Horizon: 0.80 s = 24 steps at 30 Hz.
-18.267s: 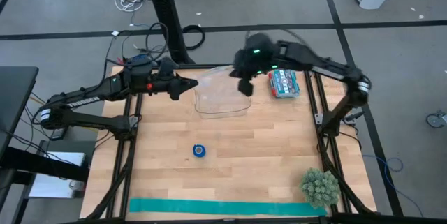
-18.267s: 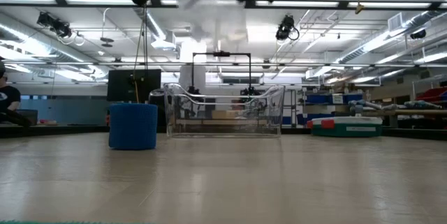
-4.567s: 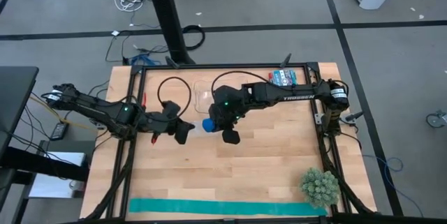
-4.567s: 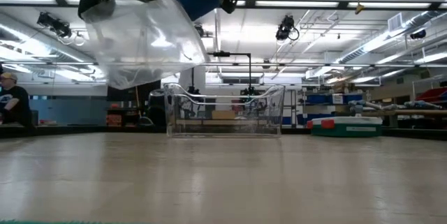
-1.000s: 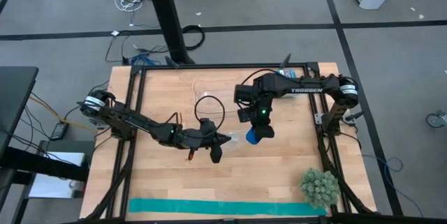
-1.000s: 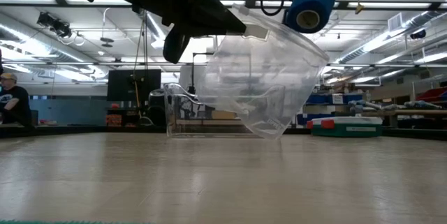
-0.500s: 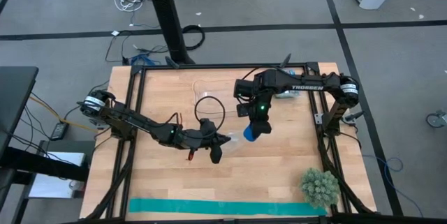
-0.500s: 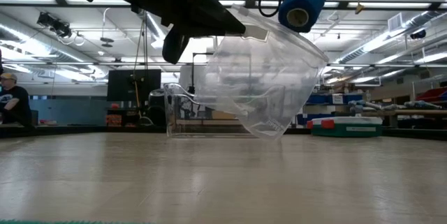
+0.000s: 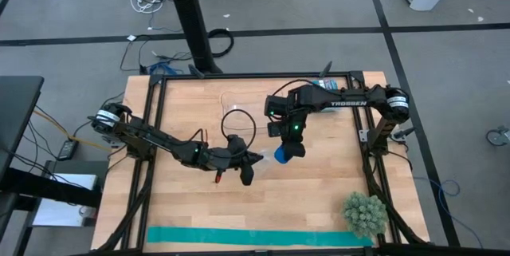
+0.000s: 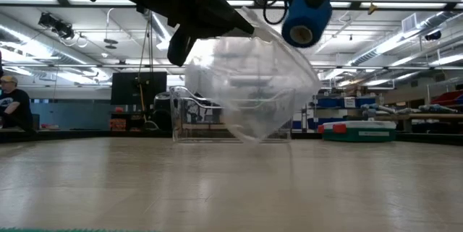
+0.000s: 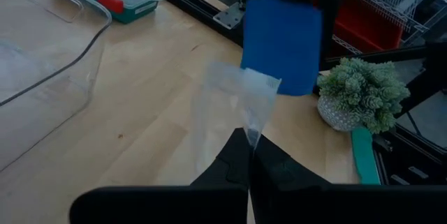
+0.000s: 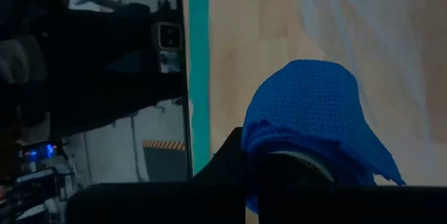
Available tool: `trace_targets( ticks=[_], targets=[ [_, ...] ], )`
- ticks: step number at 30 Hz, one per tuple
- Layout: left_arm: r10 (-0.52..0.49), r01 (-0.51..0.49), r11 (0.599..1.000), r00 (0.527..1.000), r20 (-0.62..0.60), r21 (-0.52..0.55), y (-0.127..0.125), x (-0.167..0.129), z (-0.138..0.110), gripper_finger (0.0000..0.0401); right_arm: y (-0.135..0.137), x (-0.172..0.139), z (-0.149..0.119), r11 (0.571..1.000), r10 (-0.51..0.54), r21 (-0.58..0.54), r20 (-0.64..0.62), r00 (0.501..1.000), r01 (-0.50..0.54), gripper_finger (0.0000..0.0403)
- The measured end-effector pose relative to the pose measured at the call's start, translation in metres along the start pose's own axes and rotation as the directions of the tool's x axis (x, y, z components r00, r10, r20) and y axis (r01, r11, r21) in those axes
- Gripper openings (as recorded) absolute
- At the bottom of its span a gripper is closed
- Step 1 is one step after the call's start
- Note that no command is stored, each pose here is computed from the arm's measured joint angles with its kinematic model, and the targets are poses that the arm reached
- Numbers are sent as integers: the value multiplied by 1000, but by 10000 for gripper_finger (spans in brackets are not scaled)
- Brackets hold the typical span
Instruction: Roll bandage
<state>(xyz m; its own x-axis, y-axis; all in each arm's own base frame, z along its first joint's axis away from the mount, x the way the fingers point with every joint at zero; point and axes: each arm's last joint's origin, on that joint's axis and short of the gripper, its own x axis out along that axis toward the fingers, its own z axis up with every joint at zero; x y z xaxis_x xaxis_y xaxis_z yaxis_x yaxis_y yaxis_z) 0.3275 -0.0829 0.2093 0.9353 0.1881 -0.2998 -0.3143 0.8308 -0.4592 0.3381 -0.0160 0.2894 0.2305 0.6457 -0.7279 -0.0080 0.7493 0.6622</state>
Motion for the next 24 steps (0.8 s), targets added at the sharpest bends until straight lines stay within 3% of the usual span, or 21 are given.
trace_targets(
  ticks=[7, 13, 17, 20, 24],
  targets=[
    [-7, 8, 1000, 1000, -9, 8, -3, -2, -3, 1, -17, 2, -7, 998, 39, 58, -27, 999, -38, 4],
    [-7, 7, 1000, 1000, -19, 13, -4, -3, -4, 1, -6, -14, -7, 998, 32, 63, -30, 999, -30, 4],
    [-6, 7, 1000, 1000, -19, 13, -3, -2, -4, 1, 5, -32, -4, 990, -138, 32, 54, 989, 137, 4],
    [-6, 6, 1000, 1000, -19, -2, -3, -2, -4, 1, 12, -39, -5, 957, -291, 40, 125, 949, 288, 4],
    [-5, 4, 998, 1000, -20, -57, -3, -2, -4, 1, 31, -48, -6, 919, -386, 36, 272, 881, 392, 4]
  ],
)
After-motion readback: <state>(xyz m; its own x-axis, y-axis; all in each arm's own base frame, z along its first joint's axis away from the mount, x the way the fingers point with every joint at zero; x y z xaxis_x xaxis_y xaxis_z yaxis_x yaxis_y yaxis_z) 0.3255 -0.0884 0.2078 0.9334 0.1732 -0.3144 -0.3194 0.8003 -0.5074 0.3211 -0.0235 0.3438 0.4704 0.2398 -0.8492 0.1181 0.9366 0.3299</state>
